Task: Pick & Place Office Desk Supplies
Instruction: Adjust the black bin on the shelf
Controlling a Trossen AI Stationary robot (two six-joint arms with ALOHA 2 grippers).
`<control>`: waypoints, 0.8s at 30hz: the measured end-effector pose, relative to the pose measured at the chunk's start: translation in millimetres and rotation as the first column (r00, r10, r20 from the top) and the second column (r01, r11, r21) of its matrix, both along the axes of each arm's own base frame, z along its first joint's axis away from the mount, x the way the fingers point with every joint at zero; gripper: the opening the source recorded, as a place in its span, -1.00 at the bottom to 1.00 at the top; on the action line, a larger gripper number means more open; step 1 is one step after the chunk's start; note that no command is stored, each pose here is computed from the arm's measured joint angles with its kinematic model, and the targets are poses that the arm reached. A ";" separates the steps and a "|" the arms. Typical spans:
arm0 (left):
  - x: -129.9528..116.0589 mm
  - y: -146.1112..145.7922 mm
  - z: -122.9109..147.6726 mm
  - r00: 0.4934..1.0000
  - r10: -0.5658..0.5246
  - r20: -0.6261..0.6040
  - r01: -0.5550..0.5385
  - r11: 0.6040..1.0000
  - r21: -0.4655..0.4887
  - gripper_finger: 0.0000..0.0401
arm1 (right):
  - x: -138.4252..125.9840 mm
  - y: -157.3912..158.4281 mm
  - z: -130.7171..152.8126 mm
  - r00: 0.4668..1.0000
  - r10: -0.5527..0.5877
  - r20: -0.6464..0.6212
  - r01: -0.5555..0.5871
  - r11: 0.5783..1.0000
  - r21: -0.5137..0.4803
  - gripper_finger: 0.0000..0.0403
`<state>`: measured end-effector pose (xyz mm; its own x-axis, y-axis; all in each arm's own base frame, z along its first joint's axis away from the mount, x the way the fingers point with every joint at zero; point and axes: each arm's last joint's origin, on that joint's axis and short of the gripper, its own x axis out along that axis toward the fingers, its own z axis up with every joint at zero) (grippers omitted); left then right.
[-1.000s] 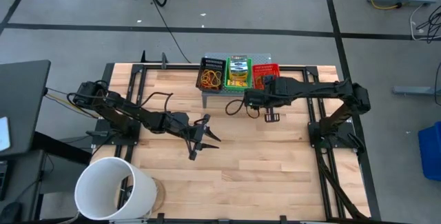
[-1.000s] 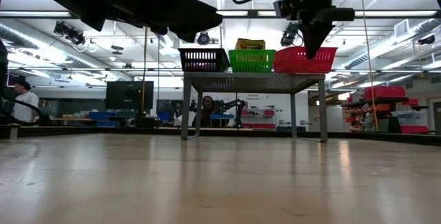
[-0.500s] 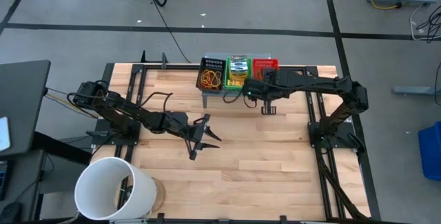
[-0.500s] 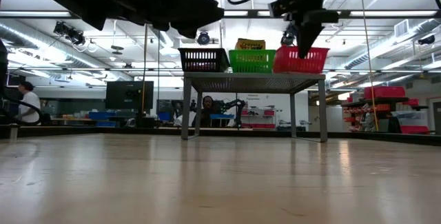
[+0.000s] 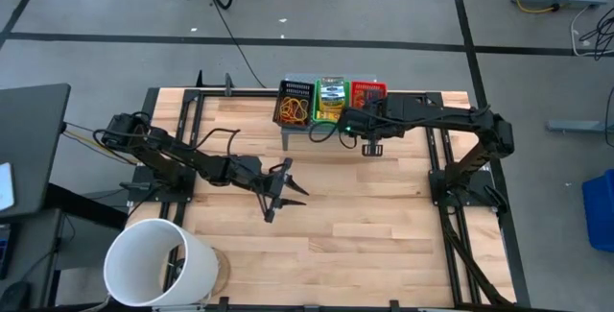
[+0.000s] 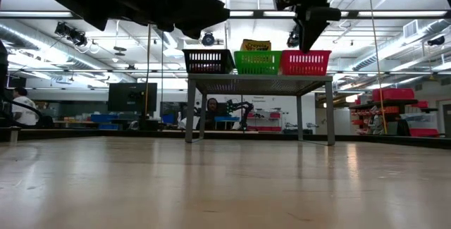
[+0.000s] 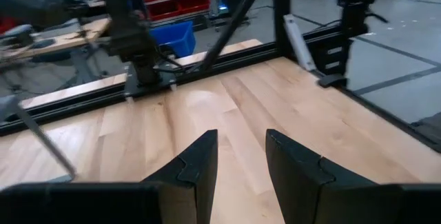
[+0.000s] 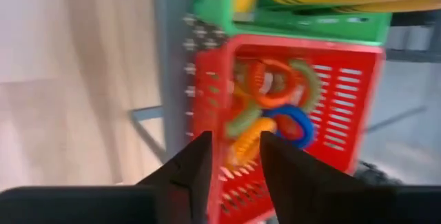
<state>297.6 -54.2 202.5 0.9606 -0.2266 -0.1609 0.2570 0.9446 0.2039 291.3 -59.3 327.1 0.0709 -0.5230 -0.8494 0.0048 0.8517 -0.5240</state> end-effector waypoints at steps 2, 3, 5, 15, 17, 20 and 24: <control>0.1 1.2 0.7 0.999 0.040 0.006 -0.040 0.999 0.006 -0.36 | -0.1 1.2 0.9 1.000 -0.002 -0.011 0.001 0.998 -0.058 -0.32; -0.2 2.0 1.9 0.998 0.068 0.010 -0.068 0.998 0.009 -0.36 | 0.2 2.6 1.5 1.000 -0.001 -0.015 0.000 0.995 -0.095 -0.30; -0.7 3.9 4.6 0.991 0.131 0.024 -0.131 0.991 0.009 -0.36 | 0.7 5.6 3.5 1.000 -0.007 -0.015 0.004 0.987 -0.163 -0.28; -6.6 11.8 27.9 0.928 0.360 0.093 -0.361 0.932 -0.009 -0.40 | 6.2 42.3 17.5 0.995 0.068 0.079 -0.053 0.984 -0.168 -0.32; -6.5 12.6 33.6 0.915 0.393 0.089 -0.394 0.919 -0.011 -0.43 | 6.8 51.3 17.1 0.992 0.098 0.084 -0.086 0.987 -0.135 -0.32; -4.7 14.1 40.1 0.892 0.449 0.047 -0.450 0.893 0.011 -0.53 | 6.1 63.5 15.6 0.987 0.136 0.086 -0.131 0.990 -0.057 -0.37; 0.9 15.3 51.3 0.844 0.536 -0.001 -0.534 0.842 0.076 -0.79 | 5.4 78.6 13.8 0.983 0.144 0.115 -0.153 0.986 0.073 -0.71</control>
